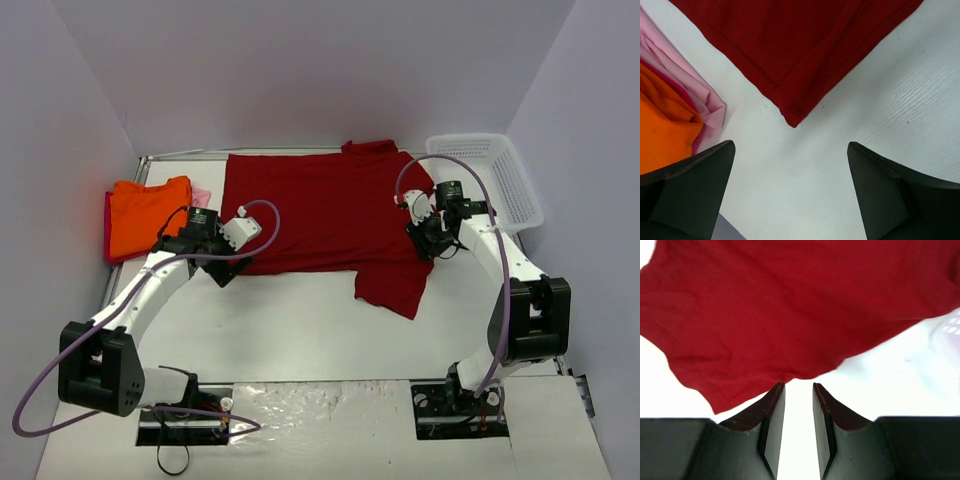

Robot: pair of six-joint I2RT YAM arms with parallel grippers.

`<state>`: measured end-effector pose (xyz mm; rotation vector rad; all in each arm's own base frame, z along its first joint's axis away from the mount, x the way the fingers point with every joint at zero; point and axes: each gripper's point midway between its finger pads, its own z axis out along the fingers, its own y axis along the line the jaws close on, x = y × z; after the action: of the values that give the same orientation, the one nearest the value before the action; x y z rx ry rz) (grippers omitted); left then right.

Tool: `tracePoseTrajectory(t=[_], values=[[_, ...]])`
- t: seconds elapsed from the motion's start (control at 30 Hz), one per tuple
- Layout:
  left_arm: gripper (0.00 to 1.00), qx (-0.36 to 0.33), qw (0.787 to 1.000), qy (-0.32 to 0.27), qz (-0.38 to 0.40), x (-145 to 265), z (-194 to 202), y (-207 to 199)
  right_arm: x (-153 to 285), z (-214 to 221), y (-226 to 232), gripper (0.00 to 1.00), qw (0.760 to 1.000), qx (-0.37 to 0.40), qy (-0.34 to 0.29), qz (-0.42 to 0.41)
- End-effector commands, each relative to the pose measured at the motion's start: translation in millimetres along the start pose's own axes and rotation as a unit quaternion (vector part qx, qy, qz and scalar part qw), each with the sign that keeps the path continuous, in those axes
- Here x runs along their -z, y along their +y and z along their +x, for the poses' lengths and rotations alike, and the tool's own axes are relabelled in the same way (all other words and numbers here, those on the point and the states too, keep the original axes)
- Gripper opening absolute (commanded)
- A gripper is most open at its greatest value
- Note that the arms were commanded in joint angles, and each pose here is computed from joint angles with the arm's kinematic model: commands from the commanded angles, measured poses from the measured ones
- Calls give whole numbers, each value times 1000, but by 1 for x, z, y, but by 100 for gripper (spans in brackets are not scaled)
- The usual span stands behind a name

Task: Fold and stack the t-shirts
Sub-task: Flatten out the tshirt

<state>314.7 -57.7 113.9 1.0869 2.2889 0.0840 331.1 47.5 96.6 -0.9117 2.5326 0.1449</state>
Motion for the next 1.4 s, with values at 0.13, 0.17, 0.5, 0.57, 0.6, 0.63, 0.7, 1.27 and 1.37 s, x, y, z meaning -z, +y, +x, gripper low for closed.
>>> tracePoseTrajectory(t=[0.13, 0.17, 0.5, 0.57, 0.6, 0.63, 0.7, 1.27, 1.37], values=[[90, -46, 998, -32, 6, -15, -9, 0, -1, 2, 4, 26, 999, -26, -39, -8], [87, -48, 998, -33, 6, -18, -10, 1, -4, 7, 2, 26, 999, -31, -31, -7], [54, -74, 997, 13, -1, -48, 12, 5, -18, 21, -2, 26, 999, -48, -11, -18], [53, -81, 997, 15, -9, -51, 13, 8, -22, 23, -1, 26, 999, -49, -6, -22], [53, -83, 996, 18, -18, -51, 14, 12, -24, 25, -1, 26, 998, -50, -1, -23], [52, -86, 996, 19, -20, -52, 14, 13, -25, 26, -1, 26, 998, -51, 1, -25], [52, -91, 995, 25, -19, -55, 16, 13, -26, 26, -2, 26, 998, -51, 3, -24], [33, -80, 995, 54, 15, -74, 21, 8, -32, 32, 0, 26, 998, -52, 14, -30], [30, -78, 995, 56, 17, -72, 21, 9, -34, 35, 1, 26, 998, -54, 19, -32]])
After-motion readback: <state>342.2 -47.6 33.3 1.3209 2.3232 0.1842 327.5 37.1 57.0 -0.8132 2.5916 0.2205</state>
